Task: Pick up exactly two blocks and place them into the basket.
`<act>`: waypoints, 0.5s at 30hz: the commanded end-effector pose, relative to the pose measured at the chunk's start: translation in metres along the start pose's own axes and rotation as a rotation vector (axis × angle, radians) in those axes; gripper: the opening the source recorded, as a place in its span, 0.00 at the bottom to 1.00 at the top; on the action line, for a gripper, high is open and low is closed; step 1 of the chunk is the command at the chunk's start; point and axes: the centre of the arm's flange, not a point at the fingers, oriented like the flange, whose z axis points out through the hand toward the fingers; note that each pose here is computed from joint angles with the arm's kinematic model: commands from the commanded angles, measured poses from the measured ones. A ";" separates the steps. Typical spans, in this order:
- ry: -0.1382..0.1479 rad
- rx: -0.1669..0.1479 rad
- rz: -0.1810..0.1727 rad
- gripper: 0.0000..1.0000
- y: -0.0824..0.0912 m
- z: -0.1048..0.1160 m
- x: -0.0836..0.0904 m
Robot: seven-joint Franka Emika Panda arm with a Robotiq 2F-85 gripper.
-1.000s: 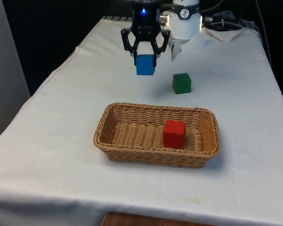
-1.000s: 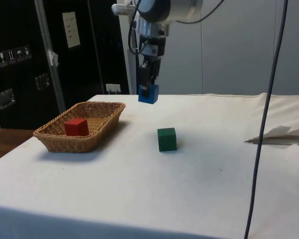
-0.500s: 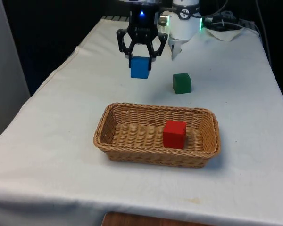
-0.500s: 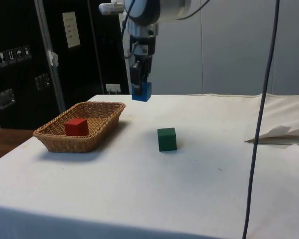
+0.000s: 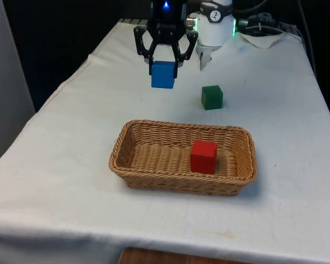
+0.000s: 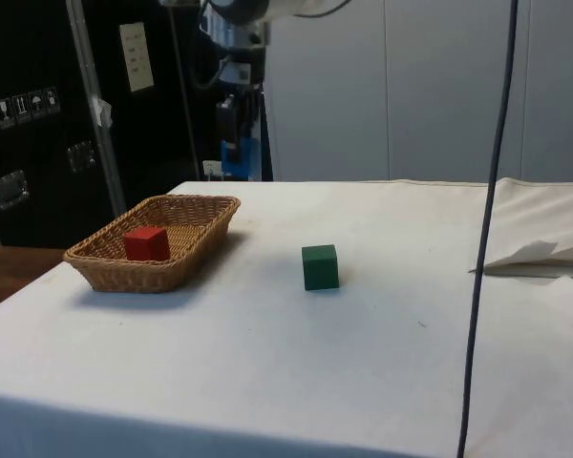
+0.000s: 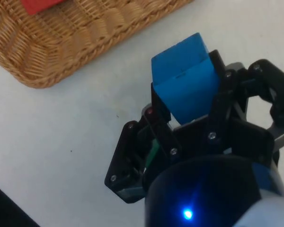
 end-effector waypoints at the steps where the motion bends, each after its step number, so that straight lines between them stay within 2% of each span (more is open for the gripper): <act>1: -0.012 -0.003 0.000 0.00 -0.001 0.000 0.005; 6: -0.019 -0.008 -0.003 0.00 -0.004 0.000 0.020; 7: -0.014 -0.014 -0.004 0.00 -0.003 -0.001 0.017; 14: -0.025 -0.020 -0.004 0.00 -0.010 0.005 0.041; 15: -0.022 -0.028 -0.003 0.00 -0.009 0.004 0.038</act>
